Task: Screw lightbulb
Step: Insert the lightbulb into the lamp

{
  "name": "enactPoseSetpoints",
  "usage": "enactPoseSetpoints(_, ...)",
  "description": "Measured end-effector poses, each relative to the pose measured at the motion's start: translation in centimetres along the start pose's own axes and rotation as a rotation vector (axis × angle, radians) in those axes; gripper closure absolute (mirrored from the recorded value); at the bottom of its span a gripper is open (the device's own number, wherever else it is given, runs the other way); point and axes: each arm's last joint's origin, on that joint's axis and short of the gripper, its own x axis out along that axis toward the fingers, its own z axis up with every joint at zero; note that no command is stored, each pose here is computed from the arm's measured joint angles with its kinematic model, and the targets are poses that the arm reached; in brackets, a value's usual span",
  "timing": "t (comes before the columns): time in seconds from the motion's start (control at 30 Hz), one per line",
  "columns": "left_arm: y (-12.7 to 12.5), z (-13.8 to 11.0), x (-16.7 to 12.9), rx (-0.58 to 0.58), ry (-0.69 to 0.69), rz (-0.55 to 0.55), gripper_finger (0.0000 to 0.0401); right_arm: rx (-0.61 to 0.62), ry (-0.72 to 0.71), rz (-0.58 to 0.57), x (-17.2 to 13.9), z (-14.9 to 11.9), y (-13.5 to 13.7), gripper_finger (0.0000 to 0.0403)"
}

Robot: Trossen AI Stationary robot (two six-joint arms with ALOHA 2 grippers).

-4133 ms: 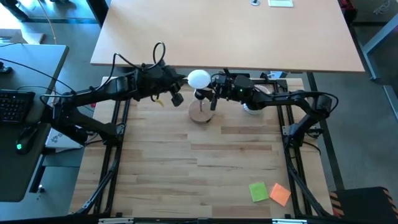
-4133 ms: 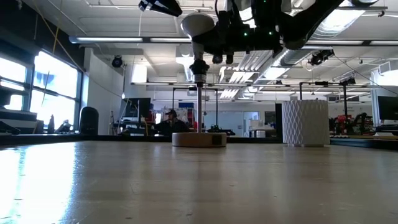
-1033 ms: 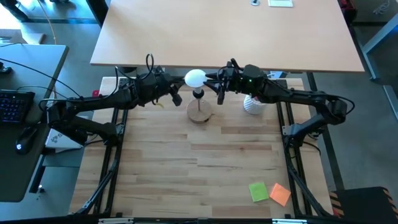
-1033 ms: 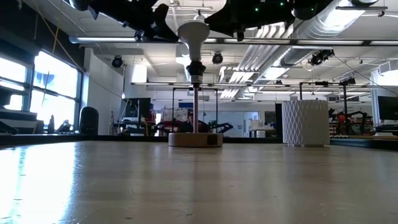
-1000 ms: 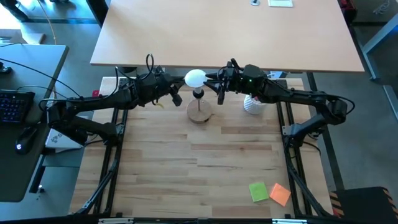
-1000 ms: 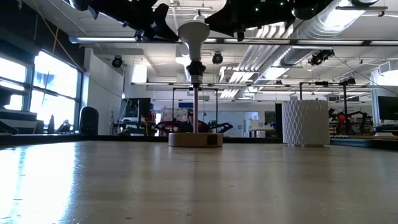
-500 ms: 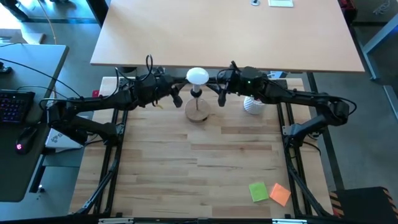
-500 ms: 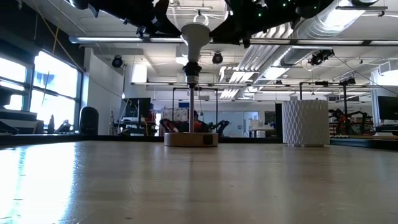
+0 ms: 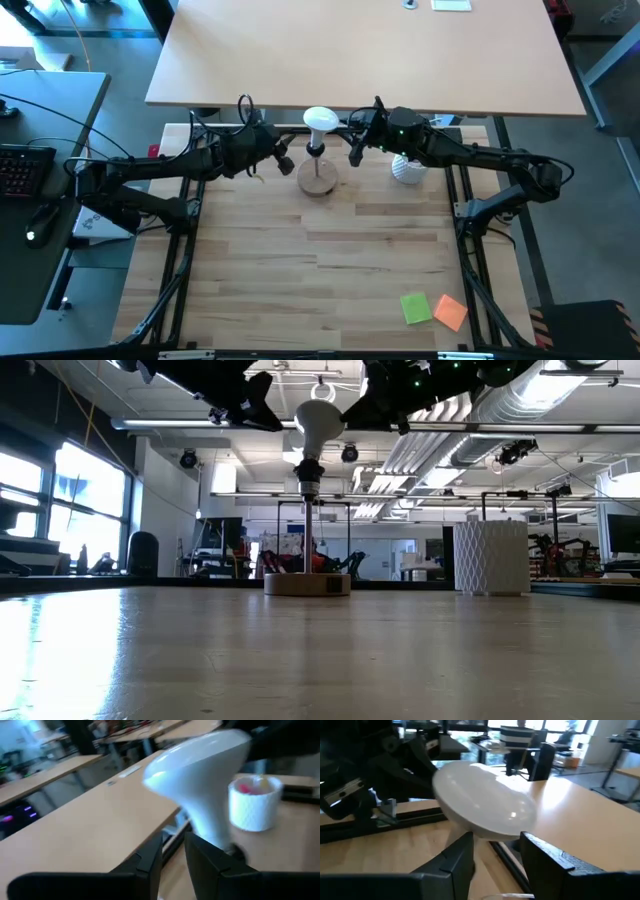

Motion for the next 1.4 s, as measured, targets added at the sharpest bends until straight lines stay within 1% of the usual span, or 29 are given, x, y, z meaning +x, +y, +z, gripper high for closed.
enactPoseSetpoints(0.07, 0.8, -0.1, 0.3, -0.007, 0.009, 0.035, 0.0324, 0.014, 0.017, -0.034, 0.0, -0.1, -0.2, 0.0247)
enactPoseSetpoints(0.1, 1.2, -0.2, 0.5, -0.014, 0.008, 0.032, 0.0326, 0.020, 0.030, -0.050, 0.0, -0.3, -0.5, 0.0247)
enactPoseSetpoints(0.27, 3.4, 0.0, 1.4, -0.098, -0.064, -0.056, 0.0351, 0.058, 0.071, -0.106, 0.2, -0.9, -2.1, 0.0247)
enactPoseSetpoints(0.4, 4.3, 0.2, 2.3, -0.117, -0.133, -0.107, 0.0375, 0.090, 0.052, -0.134, 0.3, -0.9, -3.1, 0.0247)
enactPoseSetpoints(0.43, 4.3, 0.2, 2.5, -0.119, -0.150, -0.121, 0.0381, 0.097, 0.043, -0.131, 0.3, -0.8, -3.3, 0.0247)
enactPoseSetpoints(0.53, 4.1, 0.2, 2.9, -0.126, -0.173, -0.154, 0.0394, 0.104, 0.012, -0.072, 0.4, -0.6, -3.3, 0.0247)
enactPoseSetpoints(0.6, 3.8, 0.1, 3.1, -0.124, -0.169, -0.165, 0.0399, 0.124, 0.003, -0.037, 0.4, -0.5, -3.0, 0.0247)
enactPoseSetpoints(0.77, 3.0, 0.2, 2.9, -0.120, -0.169, -0.186, 0.0400, 0.117, -0.009, -0.014, 0.5, -0.3, -2.3, 0.0247)
enactPoseSetpoints(1.0, 2.6, 0.5, 2.0, -0.111, -0.162, -0.182, 0.0400, 0.112, -0.019, -0.001, 0.5, -0.2, -1.9, 0.0247)
enactPoseSetpoints(1.13, 2.5, 0.6, 1.3, -0.099, -0.134, -0.176, 0.0400, 0.088, -0.043, 0.080, 0.4, 0.0, -1.7, 0.0247)
enactPoseSetpoints(1.2, 2.5, 0.7, 1.0, -0.098, -0.129, -0.169, 0.0400, 0.082, -0.058, 0.101, 0.4, 0.2, -1.5, 0.0247)
enactPoseSetpoints(1.4, 2.3, 0.5, 0.9, -0.094, -0.105, -0.143, 0.0400, 0.080, -0.073, 0.105, 0.4, 0.3, -1.4, 0.0247)
